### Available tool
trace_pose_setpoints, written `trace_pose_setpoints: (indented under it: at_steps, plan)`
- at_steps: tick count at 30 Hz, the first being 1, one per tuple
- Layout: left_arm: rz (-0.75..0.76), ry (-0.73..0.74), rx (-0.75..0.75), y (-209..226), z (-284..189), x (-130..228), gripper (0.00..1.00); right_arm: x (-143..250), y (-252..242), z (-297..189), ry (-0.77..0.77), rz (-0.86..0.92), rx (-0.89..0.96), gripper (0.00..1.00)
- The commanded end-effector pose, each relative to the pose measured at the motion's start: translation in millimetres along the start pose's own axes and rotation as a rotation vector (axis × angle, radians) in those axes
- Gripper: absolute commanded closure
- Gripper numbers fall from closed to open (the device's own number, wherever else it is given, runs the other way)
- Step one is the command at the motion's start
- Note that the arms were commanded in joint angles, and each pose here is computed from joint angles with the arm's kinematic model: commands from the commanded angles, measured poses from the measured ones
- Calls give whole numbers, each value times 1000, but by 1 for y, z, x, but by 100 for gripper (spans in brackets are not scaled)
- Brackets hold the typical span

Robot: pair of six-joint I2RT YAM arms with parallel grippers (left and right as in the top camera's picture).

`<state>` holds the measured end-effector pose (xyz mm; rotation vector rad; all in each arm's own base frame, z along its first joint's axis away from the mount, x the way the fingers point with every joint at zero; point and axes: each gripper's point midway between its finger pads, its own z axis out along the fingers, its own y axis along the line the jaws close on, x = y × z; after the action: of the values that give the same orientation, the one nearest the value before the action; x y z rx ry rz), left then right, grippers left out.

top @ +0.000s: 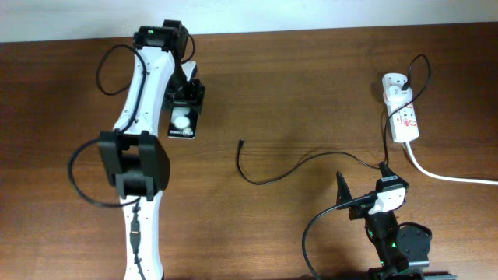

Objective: Plug charger to phone and switch on socket
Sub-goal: 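Lift the phone with the left gripper and rotate it toward center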

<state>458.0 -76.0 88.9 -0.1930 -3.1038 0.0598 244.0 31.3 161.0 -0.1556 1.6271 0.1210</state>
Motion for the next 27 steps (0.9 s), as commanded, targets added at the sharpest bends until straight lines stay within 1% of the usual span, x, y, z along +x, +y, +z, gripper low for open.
trace_pose_setpoints:
  at_steps: [1,5,8,12,14,18,19,22,27]
  plan:
    - [-14,-147,12,-3,-75,7,36,2,0,0,0,7,4,1]
    - [-14,-143,9,-3,-91,22,36,2,0,0,1,7,4,1]
    - [-53,-151,16,-4,-92,20,36,2,0,0,1,7,4,1]
    - [-53,-136,15,-4,-91,24,36,2,0,0,1,7,4,2]
    - [-79,-121,17,-4,-91,28,36,2,0,0,1,7,4,1]
    - [-78,-112,54,-11,-91,30,36,2,0,0,1,7,4,1]
    - [-82,-112,60,-11,-91,30,37,2,0,0,1,7,4,1]
    - [-88,-111,78,-15,-92,29,36,2,0,0,1,7,4,1]
    - [-109,-148,89,-16,-105,31,36,2,0,0,1,7,4,1]
